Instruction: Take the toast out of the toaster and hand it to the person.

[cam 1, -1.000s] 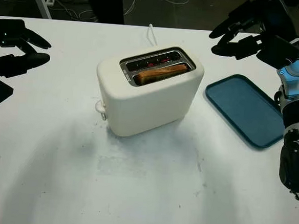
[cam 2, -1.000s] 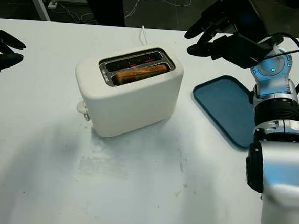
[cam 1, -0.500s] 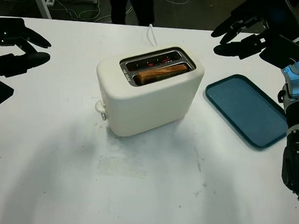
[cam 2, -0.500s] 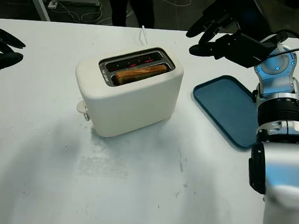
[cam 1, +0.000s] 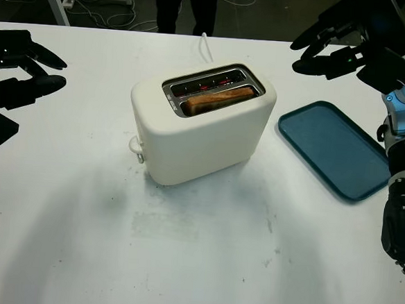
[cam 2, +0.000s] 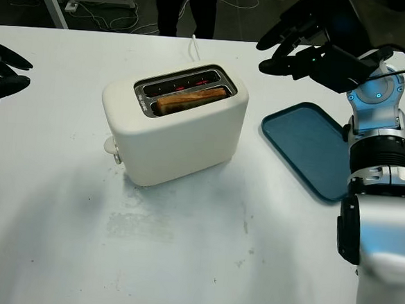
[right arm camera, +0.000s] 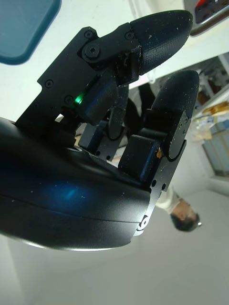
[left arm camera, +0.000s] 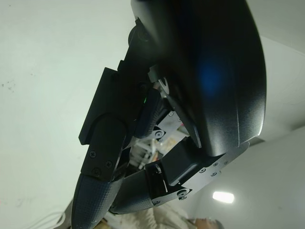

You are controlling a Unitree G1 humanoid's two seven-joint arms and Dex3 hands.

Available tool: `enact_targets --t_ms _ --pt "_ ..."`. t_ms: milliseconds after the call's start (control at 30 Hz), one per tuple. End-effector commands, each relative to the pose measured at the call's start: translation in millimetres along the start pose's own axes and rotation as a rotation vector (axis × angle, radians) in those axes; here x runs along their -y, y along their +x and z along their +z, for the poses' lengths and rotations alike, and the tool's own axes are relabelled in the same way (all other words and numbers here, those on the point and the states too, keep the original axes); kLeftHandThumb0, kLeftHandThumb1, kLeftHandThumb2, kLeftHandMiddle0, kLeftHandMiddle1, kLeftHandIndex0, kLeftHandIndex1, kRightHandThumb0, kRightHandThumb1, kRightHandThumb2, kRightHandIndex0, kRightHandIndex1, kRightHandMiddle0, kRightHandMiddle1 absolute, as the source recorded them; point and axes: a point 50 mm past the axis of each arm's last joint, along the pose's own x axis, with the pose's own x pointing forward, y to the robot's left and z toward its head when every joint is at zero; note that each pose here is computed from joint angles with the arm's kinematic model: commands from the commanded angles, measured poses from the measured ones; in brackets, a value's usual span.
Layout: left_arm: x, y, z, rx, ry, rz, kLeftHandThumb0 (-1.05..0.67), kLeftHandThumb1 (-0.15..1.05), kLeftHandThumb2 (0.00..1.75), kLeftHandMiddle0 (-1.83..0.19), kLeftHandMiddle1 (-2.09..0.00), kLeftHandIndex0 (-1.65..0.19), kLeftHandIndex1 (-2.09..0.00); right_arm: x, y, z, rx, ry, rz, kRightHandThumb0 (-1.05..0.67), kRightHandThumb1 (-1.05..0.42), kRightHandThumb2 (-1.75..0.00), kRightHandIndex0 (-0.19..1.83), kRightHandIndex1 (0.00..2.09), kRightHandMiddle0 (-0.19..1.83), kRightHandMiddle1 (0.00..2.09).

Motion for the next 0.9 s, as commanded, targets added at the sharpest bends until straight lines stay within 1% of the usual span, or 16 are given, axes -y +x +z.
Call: enact_targets --t_ms 0,100,267,367,600,867 --pt "-0.1 -1.1 0.1 -0.005 0.008 0.002 -0.82 0.89 0.01 -1.02 -1.04 -0.93 -0.77 3.4 -5.4 -4.2 -0.015 -0.013 -0.024 -0.97 -0.31 -0.57 1.57 0.28 1.57 0.14" --pt "0.1 -0.2 0.6 -0.003 0.007 0.0 -0.83 0.89 0.01 -1.02 -1.04 -0.92 -0.78 3.0 -6.6 -6.4 -0.034 -0.027 -0.029 -0.97 -0.31 -0.57 1.57 0.29 1.57 0.13" --pt "4.1 0.6 -0.4 0.003 -0.005 -0.02 -0.83 0.89 0.01 -1.03 -1.05 -0.94 -0.79 2.3 -9.9 -9.4 -0.035 -0.017 -0.037 -0.95 -0.27 -0.61 1.55 0.31 1.57 0.13" --pt "6.5 0.6 -2.0 0.0 -0.02 -0.032 -0.82 0.88 0.0 -1.06 -0.99 -0.98 -0.74 2.2 -11.5 -12.2 -0.053 -0.024 -0.034 -0.97 -0.27 -0.6 1.55 0.31 1.56 0.12" --pt "9.0 1.9 -2.5 -0.008 -0.03 -0.049 -0.82 0.89 0.0 -1.08 -0.95 -1.0 -0.69 1.1 -10.8 -12.2 -0.051 -0.038 -0.04 -0.97 -0.26 -0.59 1.57 0.31 1.57 0.15" --pt "9.8 1.9 -2.7 -0.007 -0.031 -0.057 -0.82 0.9 0.0 -1.07 -0.98 -1.0 -0.68 -1.3 -9.4 -11.4 -0.046 -0.034 -0.052 -0.99 -0.24 -0.61 1.57 0.36 1.57 0.19"
